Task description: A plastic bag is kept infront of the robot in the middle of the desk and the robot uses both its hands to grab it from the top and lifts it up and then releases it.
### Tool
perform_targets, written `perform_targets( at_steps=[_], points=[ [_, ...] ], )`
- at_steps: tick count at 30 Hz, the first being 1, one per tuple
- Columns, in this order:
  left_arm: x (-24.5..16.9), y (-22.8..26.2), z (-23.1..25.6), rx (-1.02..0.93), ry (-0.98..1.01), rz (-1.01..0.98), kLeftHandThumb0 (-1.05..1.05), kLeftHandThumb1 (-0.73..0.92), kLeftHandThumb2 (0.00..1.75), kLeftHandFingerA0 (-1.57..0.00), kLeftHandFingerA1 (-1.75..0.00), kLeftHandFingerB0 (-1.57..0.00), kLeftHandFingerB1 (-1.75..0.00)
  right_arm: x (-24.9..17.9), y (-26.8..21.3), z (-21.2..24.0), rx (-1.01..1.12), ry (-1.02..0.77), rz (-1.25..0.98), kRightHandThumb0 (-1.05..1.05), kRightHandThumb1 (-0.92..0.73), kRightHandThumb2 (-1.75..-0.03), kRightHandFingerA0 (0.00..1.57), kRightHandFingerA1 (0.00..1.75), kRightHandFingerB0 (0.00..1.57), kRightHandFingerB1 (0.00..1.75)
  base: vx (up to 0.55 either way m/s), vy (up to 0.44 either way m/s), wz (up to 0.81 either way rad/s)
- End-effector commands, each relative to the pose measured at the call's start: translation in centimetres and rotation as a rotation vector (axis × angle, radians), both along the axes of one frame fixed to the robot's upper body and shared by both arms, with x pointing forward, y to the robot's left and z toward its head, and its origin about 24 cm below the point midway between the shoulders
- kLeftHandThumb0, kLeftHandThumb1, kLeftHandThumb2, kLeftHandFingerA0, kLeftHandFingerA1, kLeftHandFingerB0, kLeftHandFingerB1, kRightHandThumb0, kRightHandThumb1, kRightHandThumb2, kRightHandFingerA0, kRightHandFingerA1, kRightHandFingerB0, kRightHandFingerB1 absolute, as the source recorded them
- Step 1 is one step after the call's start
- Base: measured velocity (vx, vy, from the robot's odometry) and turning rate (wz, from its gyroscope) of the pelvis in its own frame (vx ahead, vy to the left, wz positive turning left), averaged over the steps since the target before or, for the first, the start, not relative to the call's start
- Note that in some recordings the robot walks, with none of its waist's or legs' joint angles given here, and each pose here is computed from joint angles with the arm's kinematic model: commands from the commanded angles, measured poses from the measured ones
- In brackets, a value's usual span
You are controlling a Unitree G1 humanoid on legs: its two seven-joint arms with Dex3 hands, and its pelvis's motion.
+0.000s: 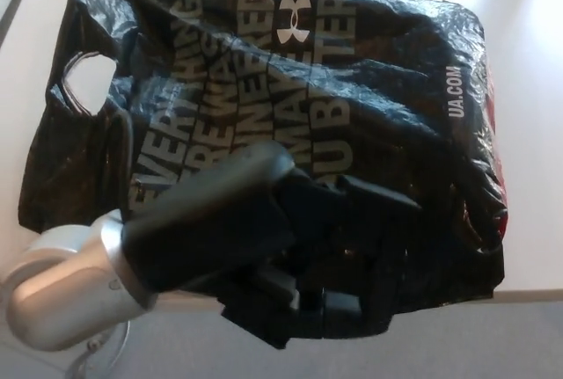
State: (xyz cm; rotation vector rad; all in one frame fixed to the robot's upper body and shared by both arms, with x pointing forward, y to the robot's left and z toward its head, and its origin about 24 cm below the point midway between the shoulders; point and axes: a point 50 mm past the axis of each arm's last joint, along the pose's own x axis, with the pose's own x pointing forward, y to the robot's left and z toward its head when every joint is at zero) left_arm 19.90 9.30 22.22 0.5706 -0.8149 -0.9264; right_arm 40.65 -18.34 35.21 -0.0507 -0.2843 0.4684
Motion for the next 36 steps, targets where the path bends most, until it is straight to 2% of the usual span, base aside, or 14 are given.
perform_targets(
  at_steps=[1,4,5,7,10,11,12,13,14,16,17,24,25,36],
  points=[
    [-1.1,5.6,3.3,-0.259,-0.309,0.318,-0.59,0.78,0.64,-0.48,-0.64,-0.57,-0.42,-9.3,-2.5,1.6,-0.195,-0.778,-0.200,-0.63,-0.74,-0.62,0.30,0.37,0.27,0.30,0.00,0.000,0.00],
    [-1.4,8.6,4.1,-0.267,-0.341,0.395,-0.54,0.78,0.63,-0.35,-0.49,-0.44,-0.37,-13.0,-3.7,-1.1,-0.321,-0.951,-0.259,-0.60,-0.74,-0.63,0.23,0.35,0.24,0.30,0.00,0.000,0.00],
    [-1.4,10.9,3.8,-0.311,-0.350,0.469,-0.62,0.64,0.97,-0.29,-0.52,-0.31,-0.50,-15.2,-4.9,-2.8,-0.465,-1.036,-0.354,-0.68,-0.78,-0.64,0.19,0.31,0.19,0.27,0.00,0.000,0.00],
    [-1.6,12.5,3.2,-0.339,-0.346,0.538,-0.58,0.81,0.65,-0.31,-0.34,-0.34,-0.32,-16.9,-5.3,-3.6,-0.556,-1.093,-0.399,-0.66,-0.77,-0.64,0.20,0.30,0.20,0.27,0.00,0.000,0.00],
    [-2.4,15.4,1.2,-0.428,-0.291,0.668,-0.57,0.83,0.65,-0.29,-0.31,-0.31,-0.31,-20.1,-6.7,-5.6,-0.678,-1.210,-0.458,-0.59,-0.77,-0.64,0.18,0.30,0.17,0.27,0.00,0.000,0.00],
    [-3.2,16.4,0.0,-0.465,-0.243,0.720,-0.58,0.86,0.66,-0.23,-0.29,-0.27,-0.30,-21.7,-7.8,-7.3,-0.732,-1.166,-0.485,-0.33,-0.57,-1.09,0.01,0.50,0.00,0.48,0.00,0.000,0.00],
    [-3.6,17.0,-0.8,-0.479,-0.213,0.742,-0.56,0.87,0.67,-0.20,-0.28,-0.24,-0.28,-22.5,-8.3,-8.2,-0.758,-1.126,-0.489,-0.33,-0.59,-1.10,0.01,0.50,0.00,0.48,0.00,0.000,0.00],
    [-3.9,17.4,-1.3,-0.483,-0.198,0.744,-0.56,0.87,0.67,-0.20,-0.28,-0.24,-0.28,-22.9,-8.4,-8.7,-0.766,-1.100,-0.480,-0.33,-0.59,-1.10,0.01,0.50,0.00,0.48,0.00,0.000,0.00],
    [-4.1,17.7,-1.8,-0.499,-0.175,0.741,-0.53,0.86,0.67,-0.19,-0.27,-0.23,-0.28,-23.4,-8.8,-9.8,-0.748,-1.052,-0.498,-0.59,-0.78,-0.64,0.16,0.33,0.17,0.29,0.00,0.000,0.00],
    [-4.6,18.2,-2.9,-0.494,-0.134,0.750,-0.52,0.84,0.66,-0.20,-0.28,-0.19,-0.28,-24.6,-9.7,-12.1,-0.717,-0.896,-0.549,-0.65,-0.82,-0.65,0.12,0.30,0.13,0.25,0.00,0.000,0.00],
    [-4.8,18.4,-3.6,-0.491,-0.112,0.761,-0.51,0.84,0.66,-0.20,-0.28,-0.18,-0.27,-25.4,-9.9,-13.3,-0.711,-0.819,-0.581,-0.77,-0.64,-0.95,0.04,0.41,0.03,0.37,0.00,0.000,0.00],
    [-7.3,17.1,-10.4,-0.549,0.253,0.851,-0.53,0.82,0.66,-0.21,-0.29,-0.18,-0.27,-30.0,-9.2,-19.6,-0.449,-0.306,-0.594,-0.60,-0.87,-0.69,0.03,0.19,0.06,0.21,0.00,0.000,0.00],
    [-8.6,16.5,-11.9,-0.526,0.324,0.876,-0.51,0.82,0.66,-0.19,-0.29,-0.15,-0.26,-30.5,-8.2,-21.5,-0.412,-0.182,-0.545,-0.71,-0.71,-1.01,0.00,0.22,0.01,0.23,0.00,0.000,0.00],
    [-11.2,16.4,-14.8,-0.607,0.542,0.931,-0.52,0.80,0.65,-0.28,-0.33,-0.20,-0.28,-30.5,-4.3,-26.5,-0.492,-0.117,-0.346,-0.59,-0.88,-0.71,0.02,0.19,0.02,0.20,0.00,0.000,0.00]
  ],
)
